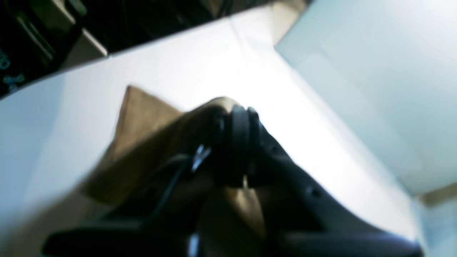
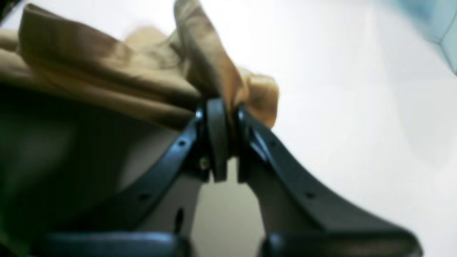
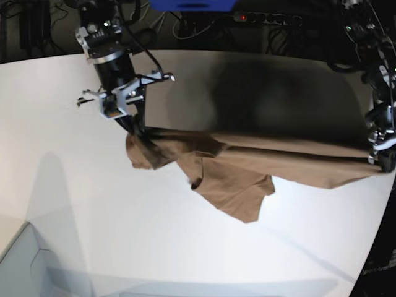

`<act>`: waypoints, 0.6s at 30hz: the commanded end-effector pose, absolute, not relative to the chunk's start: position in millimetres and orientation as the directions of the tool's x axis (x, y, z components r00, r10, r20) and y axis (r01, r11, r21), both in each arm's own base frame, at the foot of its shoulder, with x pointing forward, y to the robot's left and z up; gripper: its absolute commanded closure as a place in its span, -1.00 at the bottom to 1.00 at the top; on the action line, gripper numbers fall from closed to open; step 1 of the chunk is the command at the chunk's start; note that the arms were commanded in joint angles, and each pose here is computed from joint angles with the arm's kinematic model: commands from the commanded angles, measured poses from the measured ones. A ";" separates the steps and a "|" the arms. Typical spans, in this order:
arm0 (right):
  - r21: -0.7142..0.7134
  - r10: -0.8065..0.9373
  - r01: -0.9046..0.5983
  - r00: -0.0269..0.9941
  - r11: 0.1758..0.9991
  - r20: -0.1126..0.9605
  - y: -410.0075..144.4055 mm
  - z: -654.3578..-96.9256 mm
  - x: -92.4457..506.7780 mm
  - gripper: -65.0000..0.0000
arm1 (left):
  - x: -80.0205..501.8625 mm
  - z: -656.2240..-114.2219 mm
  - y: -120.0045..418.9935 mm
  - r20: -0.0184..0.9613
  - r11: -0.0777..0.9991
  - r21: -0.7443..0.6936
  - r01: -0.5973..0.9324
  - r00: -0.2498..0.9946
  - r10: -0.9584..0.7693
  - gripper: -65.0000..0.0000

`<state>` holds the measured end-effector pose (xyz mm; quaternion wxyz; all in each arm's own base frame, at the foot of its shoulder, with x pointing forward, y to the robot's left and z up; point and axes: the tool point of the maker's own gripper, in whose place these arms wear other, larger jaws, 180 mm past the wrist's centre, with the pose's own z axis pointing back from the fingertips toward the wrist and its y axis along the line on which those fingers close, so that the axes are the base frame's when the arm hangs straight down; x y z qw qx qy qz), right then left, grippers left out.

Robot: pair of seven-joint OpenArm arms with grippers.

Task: Layout the t-shirt on the table in an organized manner, then fold the t-shirt properly
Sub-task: 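Lift the shirt with both grippers and lay it flat, stretched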

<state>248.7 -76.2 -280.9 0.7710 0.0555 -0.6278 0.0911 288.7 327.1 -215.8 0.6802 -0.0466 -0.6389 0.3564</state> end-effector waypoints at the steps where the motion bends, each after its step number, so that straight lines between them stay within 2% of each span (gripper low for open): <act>1: -0.039 0.061 -0.194 0.109 0.980 0.992 -80.0 -262.2 248.2 1.00 | 287.1 -189.4 342.0 0.865 0.759 -0.493 -0.425 -0.150 0.479 1.00; 10: -0.041 -0.008 -0.179 -0.264 0.983 0.964 -82.9 -196.0 237.1 1.00 | 288.0 -152.8 366.0 0.852 0.740 -0.523 -0.422 -0.278 0.443 1.00; 16: -0.015 0.003 -0.019 -0.513 1.000 0.858 -115.9 -147.2 231.7 1.00 | 304.9 -109.8 368.6 0.838 0.770 -0.529 -0.357 -0.362 0.408 1.00; 18: -0.006 0.010 0.009 -0.553 1.000 0.833 -120.7 -138.6 231.2 1.00 | 307.8 -102.1 368.5 0.829 0.770 -0.538 -0.343 -0.382 0.409 1.00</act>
